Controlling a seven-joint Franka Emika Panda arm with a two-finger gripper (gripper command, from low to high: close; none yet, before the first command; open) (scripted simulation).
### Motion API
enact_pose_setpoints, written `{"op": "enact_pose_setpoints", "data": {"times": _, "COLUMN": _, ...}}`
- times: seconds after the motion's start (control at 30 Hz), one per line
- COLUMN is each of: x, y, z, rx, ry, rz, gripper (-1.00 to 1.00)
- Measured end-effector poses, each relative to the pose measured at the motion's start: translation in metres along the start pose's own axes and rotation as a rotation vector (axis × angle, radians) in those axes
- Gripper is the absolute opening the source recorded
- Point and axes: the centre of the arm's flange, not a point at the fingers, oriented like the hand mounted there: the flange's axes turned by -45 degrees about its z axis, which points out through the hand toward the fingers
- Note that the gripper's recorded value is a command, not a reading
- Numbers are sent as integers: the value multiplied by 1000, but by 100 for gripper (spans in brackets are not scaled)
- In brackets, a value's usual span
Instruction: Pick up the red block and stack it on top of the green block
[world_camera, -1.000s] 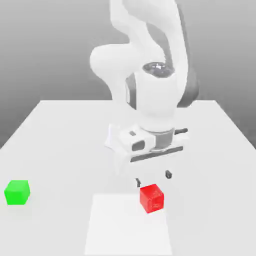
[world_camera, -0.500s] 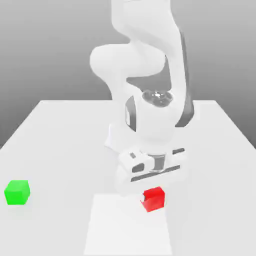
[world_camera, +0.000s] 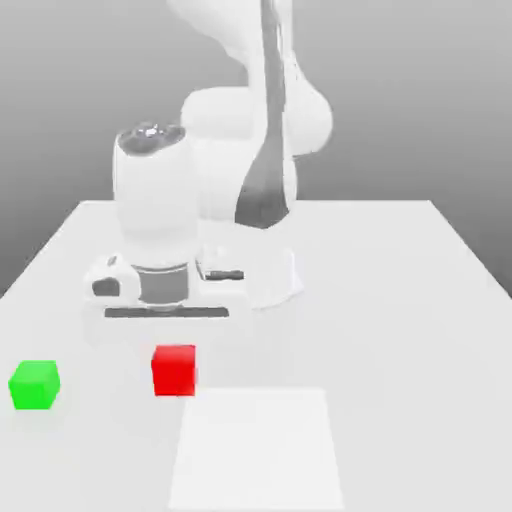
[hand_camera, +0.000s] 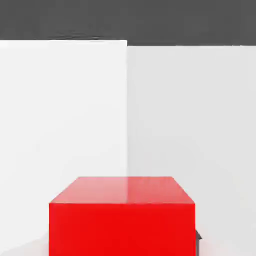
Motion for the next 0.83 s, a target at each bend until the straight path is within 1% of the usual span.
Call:
{"op": "enact_pose_setpoints", "data": {"times": 0.13, "x": -13, "y": 82, "z": -9, "rx": -2, "ry": 1, "rz": 171, "gripper": -100}}
{"op": "enact_pose_setpoints", "data": {"times": 0.27, "x": -47, "y": 165, "z": -13, "rx": -5, "ry": 2, "rz": 349, "gripper": -100}}
{"op": "enact_pose_setpoints", "data": {"times": 0.43, "x": -43, "y": 166, "z": 39, "rx": -6, "ry": 1, "rz": 343, "gripper": -100}}
{"op": "enact_pose_setpoints", "data": {"times": 0.47, "x": -44, "y": 166, "z": 45, "rx": -6, "ry": 1, "rz": 343, "gripper": 100}}
{"op": "enact_pose_setpoints", "data": {"times": 0.67, "x": -44, "y": 166, "z": 48, "rx": -6, "ry": 1, "rz": 343, "gripper": 100}}
{"op": "enact_pose_setpoints", "data": {"times": 0.83, "x": -43, "y": 166, "z": 2, "rx": -5, "ry": 2, "rz": 342, "gripper": 100}}
